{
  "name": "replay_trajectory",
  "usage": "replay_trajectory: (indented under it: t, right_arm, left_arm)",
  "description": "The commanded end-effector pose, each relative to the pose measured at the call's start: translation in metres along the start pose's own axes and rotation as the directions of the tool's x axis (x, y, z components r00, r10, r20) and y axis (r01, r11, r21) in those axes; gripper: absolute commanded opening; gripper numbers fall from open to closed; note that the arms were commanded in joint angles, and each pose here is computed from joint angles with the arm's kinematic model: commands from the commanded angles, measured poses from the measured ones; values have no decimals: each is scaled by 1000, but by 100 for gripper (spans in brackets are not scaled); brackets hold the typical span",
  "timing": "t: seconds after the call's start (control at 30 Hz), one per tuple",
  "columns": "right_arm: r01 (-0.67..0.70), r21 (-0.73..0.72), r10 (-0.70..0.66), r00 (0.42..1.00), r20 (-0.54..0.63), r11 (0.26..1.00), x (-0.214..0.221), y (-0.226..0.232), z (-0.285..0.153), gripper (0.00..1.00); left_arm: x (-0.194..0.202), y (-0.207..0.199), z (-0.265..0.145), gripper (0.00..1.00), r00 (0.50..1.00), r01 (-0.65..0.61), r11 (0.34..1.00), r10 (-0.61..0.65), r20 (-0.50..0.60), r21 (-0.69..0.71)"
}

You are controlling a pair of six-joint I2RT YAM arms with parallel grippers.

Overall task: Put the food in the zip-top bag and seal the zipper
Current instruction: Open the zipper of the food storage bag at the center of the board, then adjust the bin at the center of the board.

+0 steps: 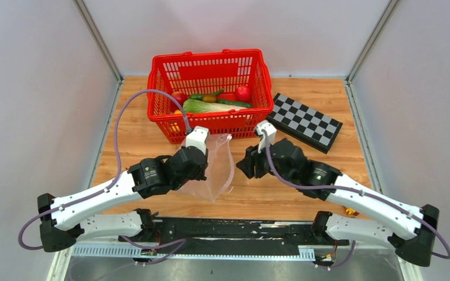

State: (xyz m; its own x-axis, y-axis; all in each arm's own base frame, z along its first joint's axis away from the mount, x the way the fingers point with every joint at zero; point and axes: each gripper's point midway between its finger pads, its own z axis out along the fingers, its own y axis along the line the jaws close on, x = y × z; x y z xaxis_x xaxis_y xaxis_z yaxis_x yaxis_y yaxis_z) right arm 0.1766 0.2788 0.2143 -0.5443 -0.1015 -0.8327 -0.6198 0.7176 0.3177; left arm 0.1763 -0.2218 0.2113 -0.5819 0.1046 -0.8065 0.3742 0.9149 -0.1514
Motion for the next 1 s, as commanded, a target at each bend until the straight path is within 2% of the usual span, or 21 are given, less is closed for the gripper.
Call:
replay_trajectory:
  t: [0.0, 0.07, 0.17, 0.37, 0.5, 0.63, 0.83, 0.97]
  right_arm:
    - [112, -31, -98, 951, 292, 993, -95, 17, -51, 44]
    - [131, 84, -153, 916, 372, 988, -132, 0, -62, 46]
    - [82, 206, -160, 903, 399, 975, -177, -34, -57, 47]
    - [47, 212, -106, 954, 280, 976, -238, -86, 19, 55]
    - [43, 187, -67, 990, 122, 981, -231, -114, 82, 55]
    - [16, 261, -20, 1000, 11, 965, -210, -156, 116, 56]
    - [-16, 363, 36, 998, -50, 932, -176, -208, 132, 57]
    - [-46, 499, 84, 995, -55, 865, -154, -248, 121, 58]
  left_arm:
    - [-7, -1, 0, 0, 998, 43, 999, -43, 35, -11]
    - [-7, 0, 0, 0, 998, 46, 999, -45, 41, -12]
    - [-6, -3, 1, 0, 998, 50, 999, -51, 44, 12]
    - [2, -6, 2, 0, 998, 61, 998, -62, 25, 32]
    - [5, -8, 3, 0, 998, 65, 997, -66, 17, 51]
    - [8, -5, 2, 0, 998, 55, 998, -56, 8, 38]
    - [5, 0, 0, 0, 999, 47, 999, -48, 20, 23]
    - [3, -1, -1, 0, 999, 43, 999, -43, 22, 23]
